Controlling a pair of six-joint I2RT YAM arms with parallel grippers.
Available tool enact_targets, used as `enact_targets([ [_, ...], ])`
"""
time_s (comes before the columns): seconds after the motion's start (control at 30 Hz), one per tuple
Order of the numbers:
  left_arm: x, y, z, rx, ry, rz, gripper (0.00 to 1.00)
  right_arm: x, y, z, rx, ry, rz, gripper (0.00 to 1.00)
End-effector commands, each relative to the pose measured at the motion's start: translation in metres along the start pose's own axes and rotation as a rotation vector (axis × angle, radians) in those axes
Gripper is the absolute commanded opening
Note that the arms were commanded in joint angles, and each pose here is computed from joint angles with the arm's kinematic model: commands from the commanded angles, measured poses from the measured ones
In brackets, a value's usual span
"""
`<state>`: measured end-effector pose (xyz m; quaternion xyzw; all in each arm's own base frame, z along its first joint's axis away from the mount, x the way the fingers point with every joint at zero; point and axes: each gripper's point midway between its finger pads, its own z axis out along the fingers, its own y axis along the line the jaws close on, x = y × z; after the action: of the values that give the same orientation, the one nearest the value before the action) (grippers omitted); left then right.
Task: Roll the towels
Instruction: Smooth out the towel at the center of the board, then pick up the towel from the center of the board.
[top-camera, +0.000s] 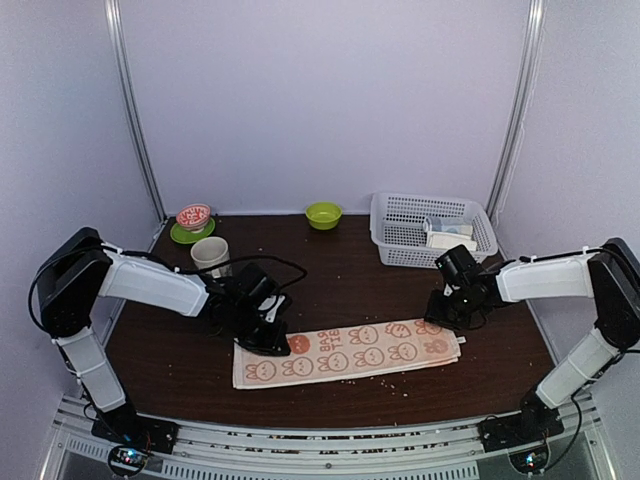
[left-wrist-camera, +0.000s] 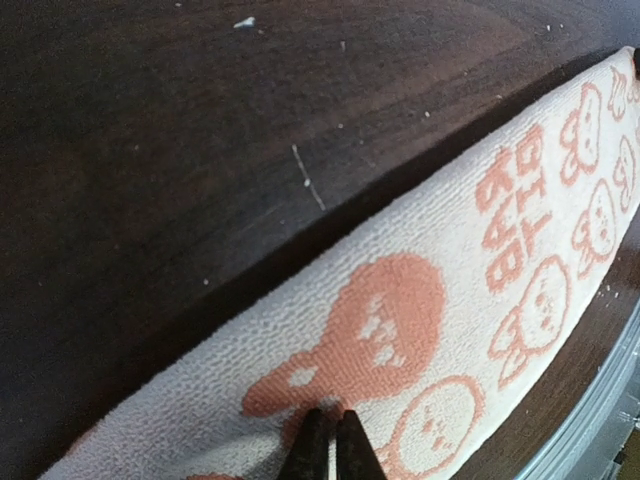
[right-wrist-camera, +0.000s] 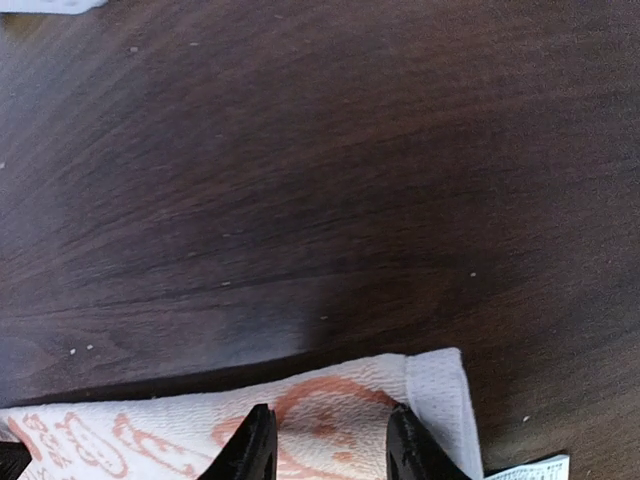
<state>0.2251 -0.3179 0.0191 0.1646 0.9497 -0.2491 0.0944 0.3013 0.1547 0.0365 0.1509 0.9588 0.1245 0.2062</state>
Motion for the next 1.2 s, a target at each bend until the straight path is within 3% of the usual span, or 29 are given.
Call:
enact_targets([
  [0.0, 0.012, 0.011, 0.006, -0.008, -0.001, -0.019, 0.04, 0.006, -0.021, 0.015, 0.043, 0.036, 0.053, 0.39],
  [0.17, 0.024, 0.022, 0.013, -0.028, 0.023, -0.022, 0.02, -0.001, -0.026, 0.016, 0.038, 0.033, 0.074, 0.49],
  [0.27, 0.024, 0.02, 0.01, -0.021, 0.02, -0.014, 0.03, -0.006, -0.014, -0.003, -0.027, 0.014, 0.057, 0.59],
  [0.4, 0.017, 0.015, 0.008, -0.009, 0.007, 0.002, 0.04, -0.003, -0.023, -0.032, -0.015, -0.008, 0.039, 0.64],
  [0.77, 0.01, 0.01, 0.013, 0.009, -0.007, 0.007, 0.04, 0.058, -0.087, -0.045, 0.123, 0.07, 0.132, 0.62],
  [1.17, 0.011, 0.002, 0.015, 0.079, -0.031, 0.005, 0.04, 0.081, -0.076, -0.023, 0.179, 0.186, 0.103, 0.57],
])
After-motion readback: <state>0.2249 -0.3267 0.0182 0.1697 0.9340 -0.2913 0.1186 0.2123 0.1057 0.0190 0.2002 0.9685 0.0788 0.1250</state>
